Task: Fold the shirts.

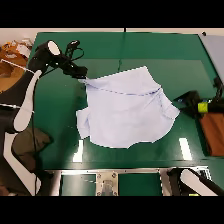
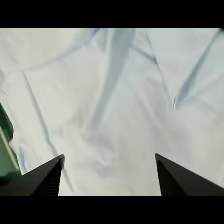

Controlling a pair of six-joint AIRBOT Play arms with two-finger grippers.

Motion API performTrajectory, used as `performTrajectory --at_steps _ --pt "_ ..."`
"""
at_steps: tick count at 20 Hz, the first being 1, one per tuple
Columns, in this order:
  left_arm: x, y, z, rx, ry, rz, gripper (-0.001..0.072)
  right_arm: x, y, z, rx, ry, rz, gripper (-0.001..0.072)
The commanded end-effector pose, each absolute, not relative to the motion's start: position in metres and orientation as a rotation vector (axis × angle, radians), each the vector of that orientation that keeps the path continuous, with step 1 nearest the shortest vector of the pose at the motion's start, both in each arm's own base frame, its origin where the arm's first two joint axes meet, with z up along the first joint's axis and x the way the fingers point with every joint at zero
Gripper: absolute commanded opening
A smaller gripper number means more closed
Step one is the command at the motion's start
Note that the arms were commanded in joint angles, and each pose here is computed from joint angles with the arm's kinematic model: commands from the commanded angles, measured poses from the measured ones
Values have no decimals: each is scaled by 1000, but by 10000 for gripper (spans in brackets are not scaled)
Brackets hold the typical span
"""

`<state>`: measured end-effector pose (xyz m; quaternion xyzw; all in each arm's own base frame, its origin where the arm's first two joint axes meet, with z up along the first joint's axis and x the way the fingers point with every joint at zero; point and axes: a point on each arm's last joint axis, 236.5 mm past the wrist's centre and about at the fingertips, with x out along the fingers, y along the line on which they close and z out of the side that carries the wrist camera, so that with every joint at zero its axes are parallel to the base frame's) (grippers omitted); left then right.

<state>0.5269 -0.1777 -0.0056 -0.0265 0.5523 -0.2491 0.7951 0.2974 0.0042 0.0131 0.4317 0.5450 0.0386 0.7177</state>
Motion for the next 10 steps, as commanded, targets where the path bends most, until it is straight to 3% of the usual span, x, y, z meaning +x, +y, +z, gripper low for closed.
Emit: performTrajectory --at_steps 1,5,10 --pt "522 -171 -11 -20 1213 -527 22 225 52 -30 1076 1284 81 645" --pt "518 -160 -17 30 1244 -503 21 185 83 -65 1184 1383 78 644" --pt "513 -155 -20 69 1266 -511 21 182 82 -75 1193 1380 49 645"
